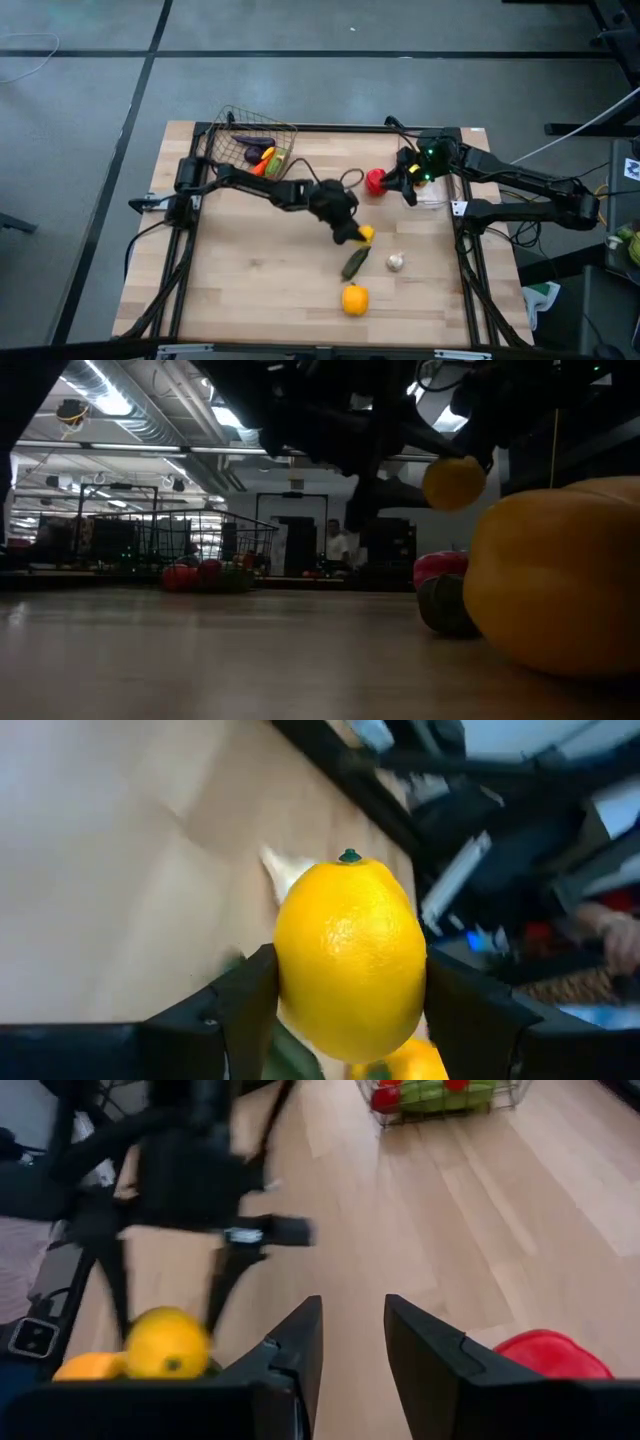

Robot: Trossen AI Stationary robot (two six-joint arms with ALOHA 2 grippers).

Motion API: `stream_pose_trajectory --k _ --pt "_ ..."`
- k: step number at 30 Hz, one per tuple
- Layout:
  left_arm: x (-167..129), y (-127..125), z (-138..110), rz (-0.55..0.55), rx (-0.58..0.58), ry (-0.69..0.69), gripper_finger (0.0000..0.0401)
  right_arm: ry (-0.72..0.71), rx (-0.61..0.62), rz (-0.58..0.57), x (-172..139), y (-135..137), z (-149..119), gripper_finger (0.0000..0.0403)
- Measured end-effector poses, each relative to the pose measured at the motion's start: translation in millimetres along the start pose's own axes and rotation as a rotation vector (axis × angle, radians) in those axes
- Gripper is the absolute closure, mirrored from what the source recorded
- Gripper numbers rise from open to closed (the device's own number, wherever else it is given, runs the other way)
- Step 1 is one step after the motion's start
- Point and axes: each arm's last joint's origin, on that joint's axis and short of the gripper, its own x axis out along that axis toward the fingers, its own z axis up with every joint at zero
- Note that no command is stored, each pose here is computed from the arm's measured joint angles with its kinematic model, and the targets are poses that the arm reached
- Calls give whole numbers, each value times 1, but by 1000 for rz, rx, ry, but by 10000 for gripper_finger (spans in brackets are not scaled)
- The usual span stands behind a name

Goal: Sort produce into baskets
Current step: Put the yellow lemon into the transparent bin

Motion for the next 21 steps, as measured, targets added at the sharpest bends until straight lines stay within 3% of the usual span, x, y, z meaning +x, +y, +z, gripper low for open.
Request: stream_pose_trajectory --k 9,15,21 --pt "-17 22 36 95 26 -266 180 -58 -154 24 -12 7 3 292" --pt "-20 23 47 235 109 -484 180 -178 -211 -78 -25 11 11 292" --pt "-8 26 56 251 192 -699 180 -308 -261 -104 -32 15 22 292"
